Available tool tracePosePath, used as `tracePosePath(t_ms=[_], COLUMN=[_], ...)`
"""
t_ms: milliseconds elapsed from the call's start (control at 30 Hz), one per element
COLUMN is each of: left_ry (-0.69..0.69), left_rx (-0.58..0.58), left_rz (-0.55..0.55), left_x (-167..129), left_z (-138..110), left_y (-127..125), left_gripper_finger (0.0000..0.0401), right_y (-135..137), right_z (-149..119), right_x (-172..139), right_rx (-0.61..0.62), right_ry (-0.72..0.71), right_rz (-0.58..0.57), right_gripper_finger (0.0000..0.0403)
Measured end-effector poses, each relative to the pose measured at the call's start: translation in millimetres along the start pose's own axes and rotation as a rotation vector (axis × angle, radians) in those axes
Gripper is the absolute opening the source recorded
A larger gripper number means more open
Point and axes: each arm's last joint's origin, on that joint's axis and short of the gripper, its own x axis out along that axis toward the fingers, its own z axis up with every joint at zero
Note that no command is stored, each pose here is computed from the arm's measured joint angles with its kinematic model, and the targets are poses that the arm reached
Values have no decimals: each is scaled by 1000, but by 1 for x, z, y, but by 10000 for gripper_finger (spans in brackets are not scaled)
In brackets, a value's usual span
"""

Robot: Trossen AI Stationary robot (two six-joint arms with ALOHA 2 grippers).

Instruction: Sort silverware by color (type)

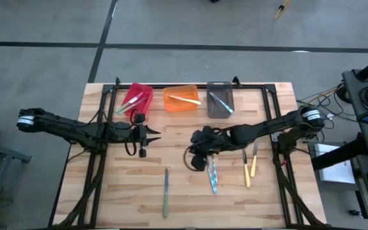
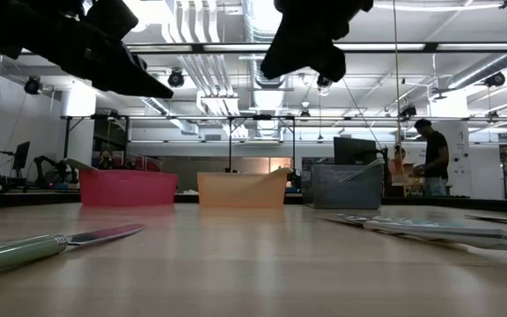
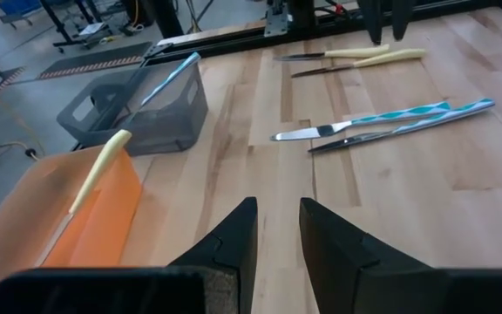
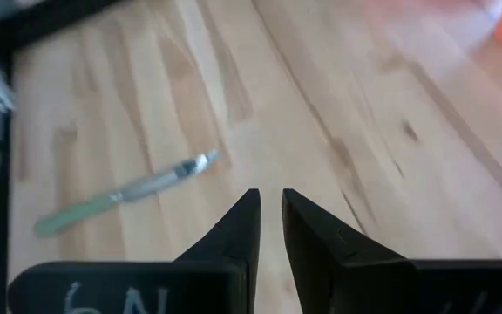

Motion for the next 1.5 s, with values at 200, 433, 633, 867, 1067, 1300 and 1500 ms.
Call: tracePosePath(t_ms=[200,433,633,867,1067,1300,1500], left_ry=[12,-2,-60,-122,-128,-107,-93], left_rx=[3,75,267,391,421,440,441], left_rz=[-1,1,20,47,51,44,39], left_x=[0,-3,-7,-11,-12,-11,-8], left_z=[-1,1,21,45,48,46,44], left_y=[0,1,4,8,9,8,7], left_gripper_finger=[71,71,71,71,71,71,71], right_y=[10,20,27,28,29,28,27], right_z=[1,-15,-29,-32,-33,-34,-35], right_x=[4,10,22,27,26,29,29], right_rx=[70,159,320,499,575,599,490], right_ry=[262,473,609,653,657,660,672], right_rz=[-159,-236,-199,-228,-248,-270,-237], right_gripper_finger=[43,43,43,43,49,102,138])
